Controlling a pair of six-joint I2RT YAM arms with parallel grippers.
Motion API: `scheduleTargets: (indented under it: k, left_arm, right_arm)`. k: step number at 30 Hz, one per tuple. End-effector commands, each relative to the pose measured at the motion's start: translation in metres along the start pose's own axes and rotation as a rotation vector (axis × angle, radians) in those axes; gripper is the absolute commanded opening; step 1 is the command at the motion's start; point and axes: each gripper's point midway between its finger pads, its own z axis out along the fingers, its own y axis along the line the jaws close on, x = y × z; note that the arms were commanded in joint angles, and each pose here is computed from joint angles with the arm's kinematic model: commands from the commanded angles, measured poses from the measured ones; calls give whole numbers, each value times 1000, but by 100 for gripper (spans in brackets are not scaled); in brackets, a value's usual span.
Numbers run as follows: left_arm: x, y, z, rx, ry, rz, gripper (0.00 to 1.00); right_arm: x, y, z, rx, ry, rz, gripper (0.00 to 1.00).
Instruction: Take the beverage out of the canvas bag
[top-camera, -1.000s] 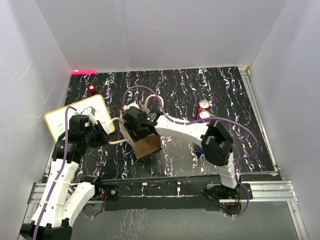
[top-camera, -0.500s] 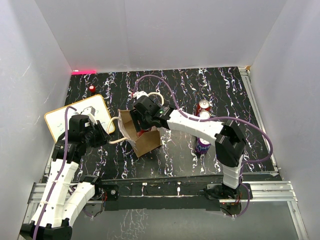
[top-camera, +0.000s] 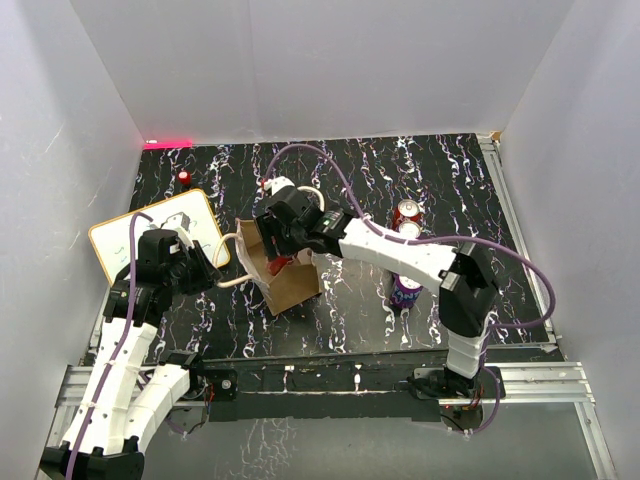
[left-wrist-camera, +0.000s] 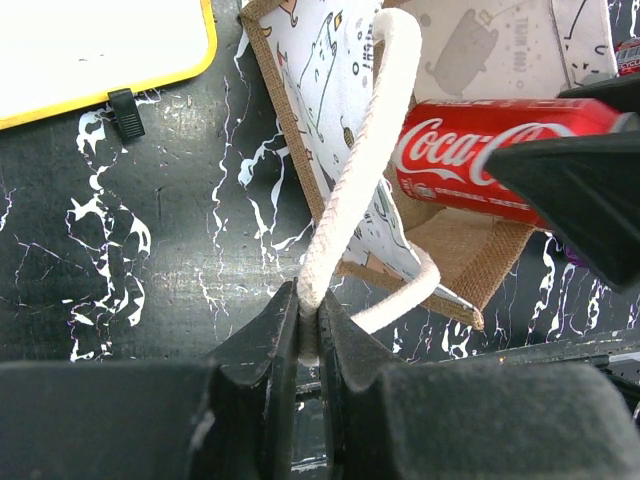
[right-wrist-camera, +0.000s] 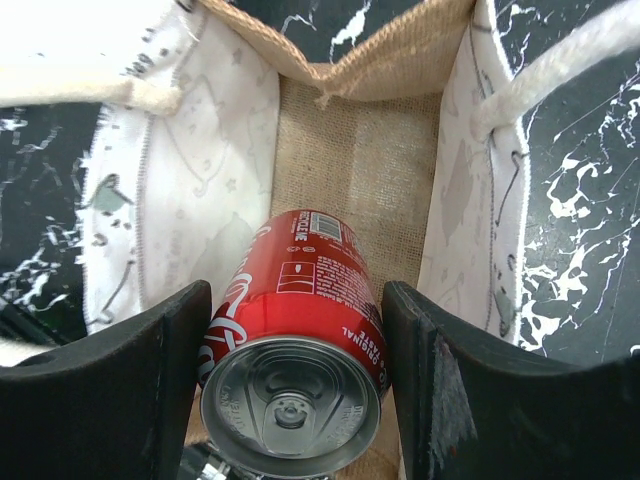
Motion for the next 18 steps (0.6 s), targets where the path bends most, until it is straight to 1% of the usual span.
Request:
scheduleTargets:
  k: [1, 11, 18]
  left_arm:
    - [1, 5, 0, -21, -5, -5, 0]
    - [1, 5, 0, -21, -2, -5, 0]
    - [1, 5, 0, -21, -3, -5, 0]
  right_arm:
    - [-98, 34, -82, -169, -344, 65, 7]
    - [-120, 33, -156, -262, -523, 119, 7]
    - [-117, 20, -196, -263, -589, 138, 7]
